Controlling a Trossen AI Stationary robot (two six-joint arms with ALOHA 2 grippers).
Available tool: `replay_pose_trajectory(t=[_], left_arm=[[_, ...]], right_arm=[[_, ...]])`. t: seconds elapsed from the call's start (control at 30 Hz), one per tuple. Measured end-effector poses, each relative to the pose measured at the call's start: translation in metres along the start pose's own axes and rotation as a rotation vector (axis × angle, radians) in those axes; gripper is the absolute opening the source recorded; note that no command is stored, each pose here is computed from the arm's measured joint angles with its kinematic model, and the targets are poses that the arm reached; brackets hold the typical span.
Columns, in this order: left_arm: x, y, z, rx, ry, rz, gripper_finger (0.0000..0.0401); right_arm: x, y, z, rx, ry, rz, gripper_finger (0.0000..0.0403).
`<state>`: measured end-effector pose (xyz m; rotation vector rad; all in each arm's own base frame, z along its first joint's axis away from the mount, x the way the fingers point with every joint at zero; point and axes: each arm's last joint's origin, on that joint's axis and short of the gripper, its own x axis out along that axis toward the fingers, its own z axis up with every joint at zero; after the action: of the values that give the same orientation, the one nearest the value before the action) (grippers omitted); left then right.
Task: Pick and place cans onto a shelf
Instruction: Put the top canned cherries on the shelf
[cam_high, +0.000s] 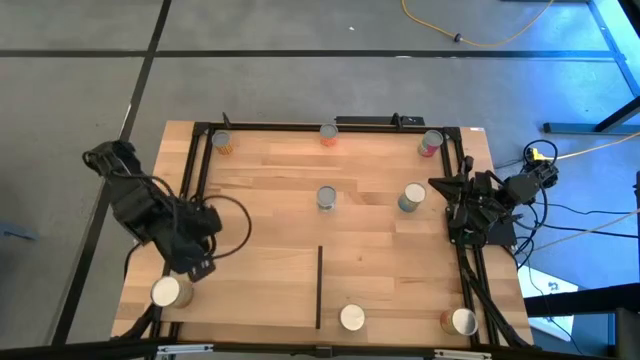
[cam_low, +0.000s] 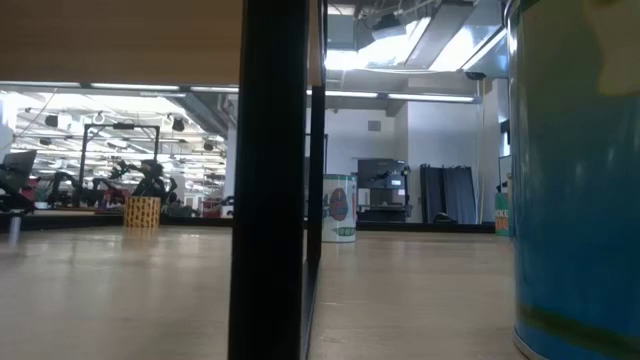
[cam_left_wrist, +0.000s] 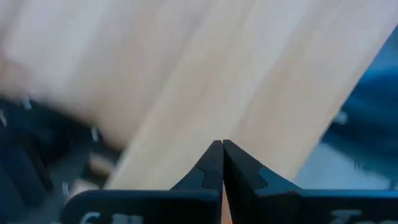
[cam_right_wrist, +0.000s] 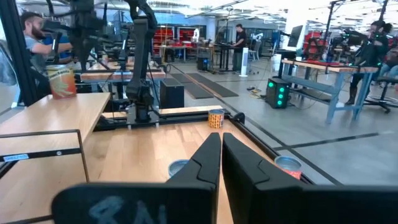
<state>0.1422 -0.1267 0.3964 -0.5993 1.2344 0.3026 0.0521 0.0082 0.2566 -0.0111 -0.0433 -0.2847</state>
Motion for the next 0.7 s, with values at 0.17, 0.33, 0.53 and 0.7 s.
replay_pose_trajectory(t=[0.17,0.33,0.53,0.7], left_arm=[[-0.002,0.006,0.019,0.086,-0.152,0.052,0.0000],[-0.001,0.015,0.040,0.083,-0.209,0.113,0.0000],[0.000,0.025,0.058,0.057,-0.238,0.164,0.0000],[0.001,0.032,0.068,0.062,-0.243,0.192,0.0000]], right_arm=[[0.000,0.000,0.000,0.003,0.003,0.000,0.0020],[-0.001,-0.001,0.002,0.050,0.005,0.002,0.0020],[-0.009,-0.012,0.031,0.045,0.049,0.004,0.0020],[-0.017,-0.023,0.053,0.087,0.232,-0.002,0.0020]])
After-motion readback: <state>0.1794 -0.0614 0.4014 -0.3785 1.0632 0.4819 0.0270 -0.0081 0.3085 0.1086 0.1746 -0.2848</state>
